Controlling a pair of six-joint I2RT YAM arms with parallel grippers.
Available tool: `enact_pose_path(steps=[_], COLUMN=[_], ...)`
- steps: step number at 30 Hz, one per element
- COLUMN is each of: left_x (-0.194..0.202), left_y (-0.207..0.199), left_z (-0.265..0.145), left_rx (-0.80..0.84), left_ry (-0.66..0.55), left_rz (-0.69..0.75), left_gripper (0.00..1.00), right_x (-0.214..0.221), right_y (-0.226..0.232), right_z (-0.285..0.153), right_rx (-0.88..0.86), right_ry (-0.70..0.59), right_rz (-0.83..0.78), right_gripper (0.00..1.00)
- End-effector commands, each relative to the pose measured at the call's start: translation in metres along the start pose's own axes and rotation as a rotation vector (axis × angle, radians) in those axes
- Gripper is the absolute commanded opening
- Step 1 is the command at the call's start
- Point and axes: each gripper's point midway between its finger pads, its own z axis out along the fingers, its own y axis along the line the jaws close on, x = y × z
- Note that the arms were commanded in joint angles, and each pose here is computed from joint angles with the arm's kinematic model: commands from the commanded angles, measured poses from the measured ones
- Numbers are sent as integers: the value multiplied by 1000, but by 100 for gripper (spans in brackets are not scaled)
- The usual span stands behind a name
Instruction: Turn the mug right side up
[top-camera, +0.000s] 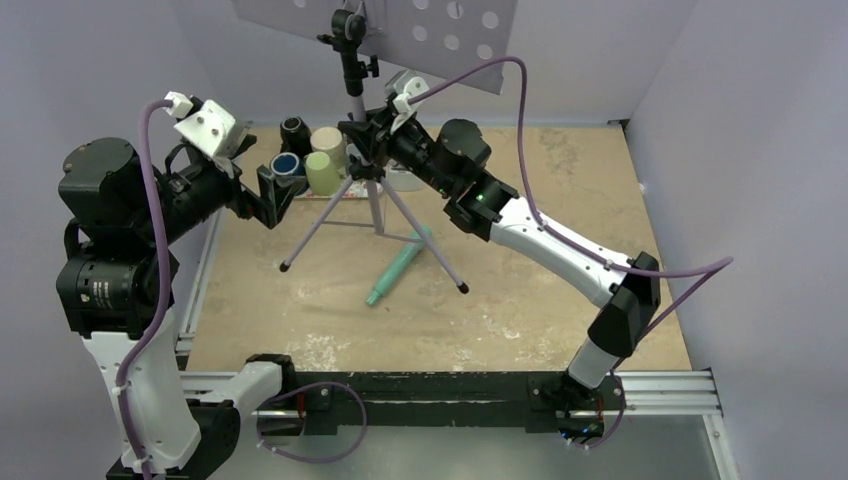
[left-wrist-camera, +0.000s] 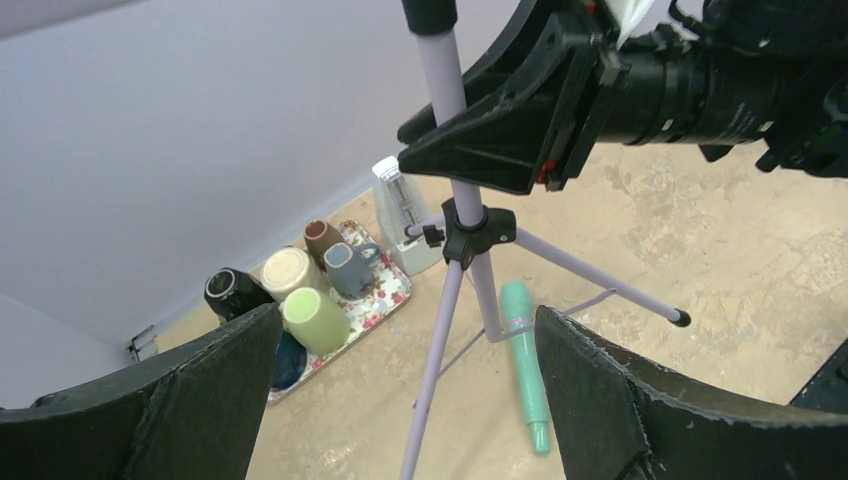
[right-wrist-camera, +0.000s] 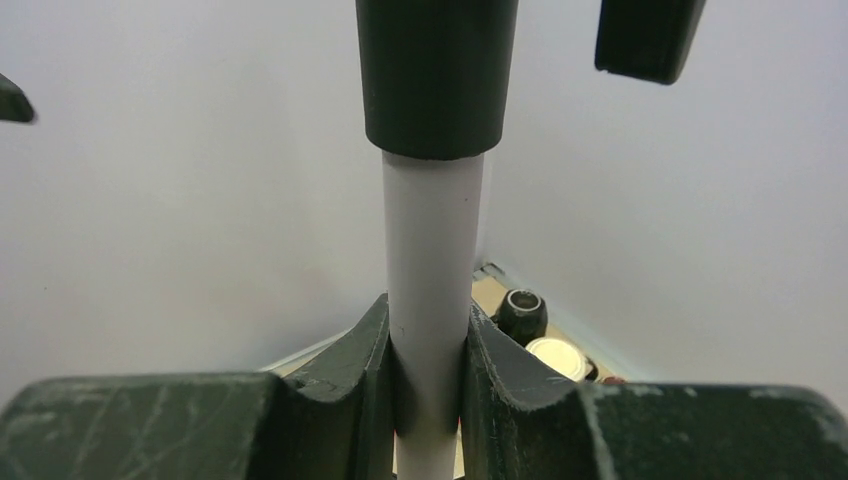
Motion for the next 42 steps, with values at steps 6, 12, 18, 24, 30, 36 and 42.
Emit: enact_pose_path(steps=[6, 12, 18, 24, 30, 36, 42], left_x=[9, 8, 29, 71, 79, 88, 89], left_y=[-3, -3, -1, 1, -2, 0, 1], left_z=[6, 10, 20, 33, 35, 39, 41], left_rx=[33, 47, 68, 90, 117, 120, 122], left_ry=[10, 6, 58, 171, 188, 213, 222], left_rz=[19, 16, 14, -36, -33, -41, -41], left_gripper=[100, 100, 100, 100, 100, 100, 100], right_x=[-255, -280, -299, -280, -240, -190, -134], right_y=[-33, -78, -154, -235, -307, -371, -419], right_z=[-102, -143, -208, -255, -286, -309, -308], right_rx=[163, 333, 646, 826, 921, 980, 997], right_ry=[-633, -622, -609, -552, -552, -529, -431], right_rz=[-227, -343, -529, -670, -689, -679, -695], right_gripper=[0, 0, 0, 0, 0, 0, 0])
